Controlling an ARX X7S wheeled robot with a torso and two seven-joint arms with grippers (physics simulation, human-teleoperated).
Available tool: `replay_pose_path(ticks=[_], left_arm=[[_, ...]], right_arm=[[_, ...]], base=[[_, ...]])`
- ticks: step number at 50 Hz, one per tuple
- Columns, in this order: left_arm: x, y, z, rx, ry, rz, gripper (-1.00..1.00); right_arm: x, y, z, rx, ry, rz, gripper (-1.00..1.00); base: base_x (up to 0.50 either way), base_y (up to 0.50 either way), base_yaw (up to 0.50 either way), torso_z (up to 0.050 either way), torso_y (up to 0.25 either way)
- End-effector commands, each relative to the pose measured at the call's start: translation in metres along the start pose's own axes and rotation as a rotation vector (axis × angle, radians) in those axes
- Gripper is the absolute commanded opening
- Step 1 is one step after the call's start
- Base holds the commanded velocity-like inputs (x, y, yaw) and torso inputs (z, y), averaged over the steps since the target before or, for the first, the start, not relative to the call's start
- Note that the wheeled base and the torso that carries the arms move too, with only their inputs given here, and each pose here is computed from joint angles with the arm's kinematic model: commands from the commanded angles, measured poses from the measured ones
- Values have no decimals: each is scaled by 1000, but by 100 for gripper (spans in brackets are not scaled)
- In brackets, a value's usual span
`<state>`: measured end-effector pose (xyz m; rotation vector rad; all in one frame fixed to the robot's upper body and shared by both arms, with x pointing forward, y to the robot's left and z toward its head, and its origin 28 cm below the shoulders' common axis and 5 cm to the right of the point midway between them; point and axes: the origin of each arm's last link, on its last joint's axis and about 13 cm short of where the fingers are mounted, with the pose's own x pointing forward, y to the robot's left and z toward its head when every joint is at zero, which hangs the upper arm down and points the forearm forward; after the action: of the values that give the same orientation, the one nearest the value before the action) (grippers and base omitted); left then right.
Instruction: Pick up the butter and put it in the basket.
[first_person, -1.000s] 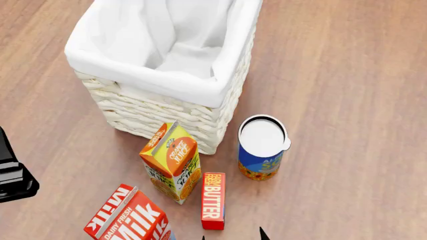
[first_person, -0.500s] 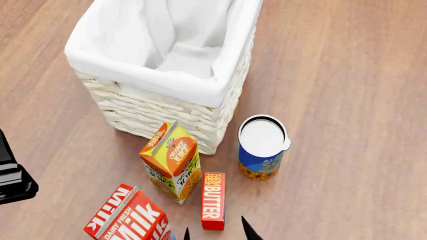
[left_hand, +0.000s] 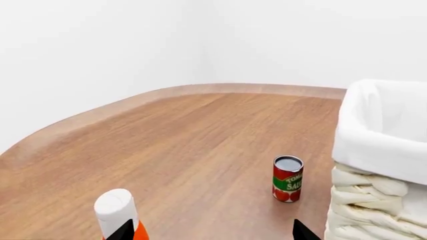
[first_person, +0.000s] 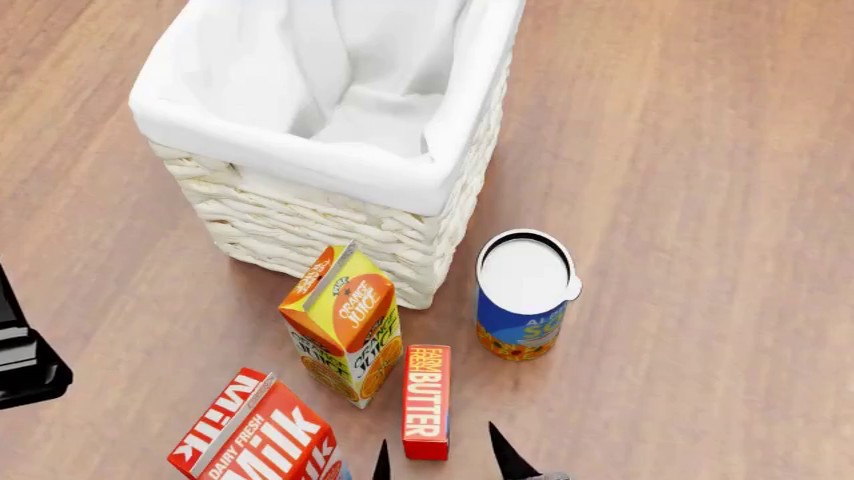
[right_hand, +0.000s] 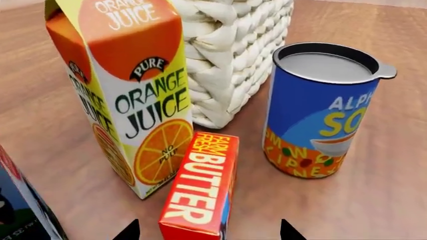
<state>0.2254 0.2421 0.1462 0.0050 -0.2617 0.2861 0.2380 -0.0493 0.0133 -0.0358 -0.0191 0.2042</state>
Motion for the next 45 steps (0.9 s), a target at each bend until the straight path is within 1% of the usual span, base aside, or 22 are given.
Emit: replay_pose_path(ticks=[1,11,24,45], left_arm=[[2,1,2,-3,-12,16,100],[1,0,2,-6,-13,12,100],[0,0,2,-8,-12,12,100],[-1,1,5,-12,-13,14,100]], right_arm=[[9,0,-2,27,11,18,100],[13,-2,-2,31,17,18,100],[22,-4,0,9,41,39,100],[26,-3,2,4,35,42,100]], base=[[0,0,0,0,0],[0,0,0,0,0],[0,0,0,0,0],[0,0,0,0,0]])
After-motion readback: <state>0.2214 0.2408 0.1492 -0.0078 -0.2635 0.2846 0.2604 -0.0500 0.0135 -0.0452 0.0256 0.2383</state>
